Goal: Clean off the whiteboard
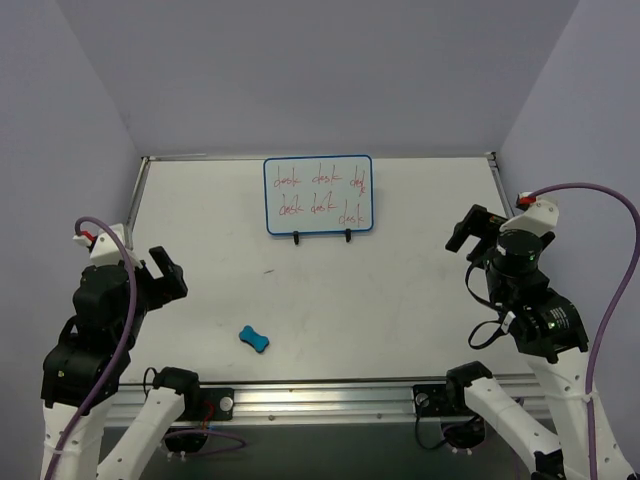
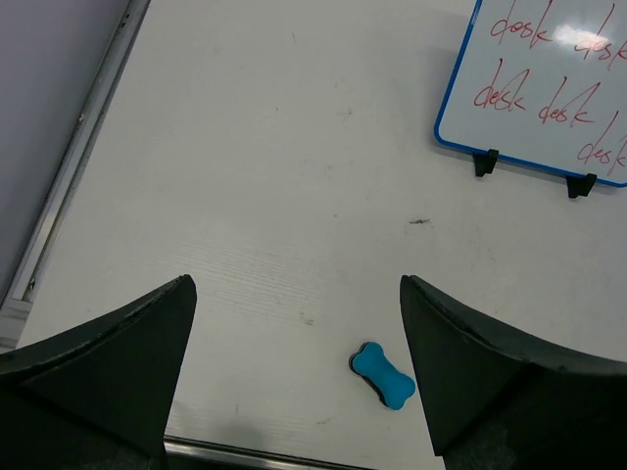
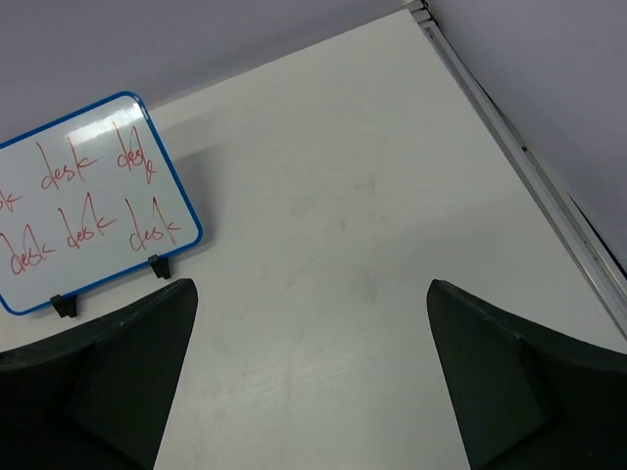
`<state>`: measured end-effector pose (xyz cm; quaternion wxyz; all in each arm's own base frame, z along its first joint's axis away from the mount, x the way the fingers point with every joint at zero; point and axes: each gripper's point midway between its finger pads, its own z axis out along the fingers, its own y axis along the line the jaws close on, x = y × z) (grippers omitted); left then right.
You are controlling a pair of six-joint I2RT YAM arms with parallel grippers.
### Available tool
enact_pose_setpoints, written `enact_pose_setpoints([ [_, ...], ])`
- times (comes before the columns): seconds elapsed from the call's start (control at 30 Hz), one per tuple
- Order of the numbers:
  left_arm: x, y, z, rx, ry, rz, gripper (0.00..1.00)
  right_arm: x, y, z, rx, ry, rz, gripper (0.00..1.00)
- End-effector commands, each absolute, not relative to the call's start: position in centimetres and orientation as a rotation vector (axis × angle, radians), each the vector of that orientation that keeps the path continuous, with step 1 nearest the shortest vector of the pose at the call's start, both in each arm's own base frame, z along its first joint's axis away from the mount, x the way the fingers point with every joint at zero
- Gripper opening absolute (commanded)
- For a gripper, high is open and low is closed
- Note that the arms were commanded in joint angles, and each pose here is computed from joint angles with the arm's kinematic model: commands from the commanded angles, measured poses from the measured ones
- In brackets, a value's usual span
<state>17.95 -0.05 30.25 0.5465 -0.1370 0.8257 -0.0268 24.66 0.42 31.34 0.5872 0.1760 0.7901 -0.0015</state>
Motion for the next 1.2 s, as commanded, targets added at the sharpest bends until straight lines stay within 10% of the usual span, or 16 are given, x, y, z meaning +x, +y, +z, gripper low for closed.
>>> enact_pose_setpoints([
  [0.0, 18.9, 0.4, 31.1, -0.365, 1.921, -0.046, 0.94, 24.9, -0.1, 31.9, 0.429, 1.820, -0.032, 1.00],
  [0.5, 18.7, -1.4, 33.3, -0.412, 1.736, -0.267, 0.94, 29.5, 13.2, 26.5, 0.163, 1.959, 0.598, 1.00],
  [0.67, 18.7, 0.1, 31.8, -0.463, 1.759, -0.173, 0.94, 32.9, 16.7, 18.7, 0.128, 2.157, 0.343, 0.99],
  [1.17, 21.3, -3.7, 29.4, -0.294, 1.915, -0.262, 0.94, 42.1, 22.2, 6.5, -0.050, 2.243, 0.128, 0.50],
])
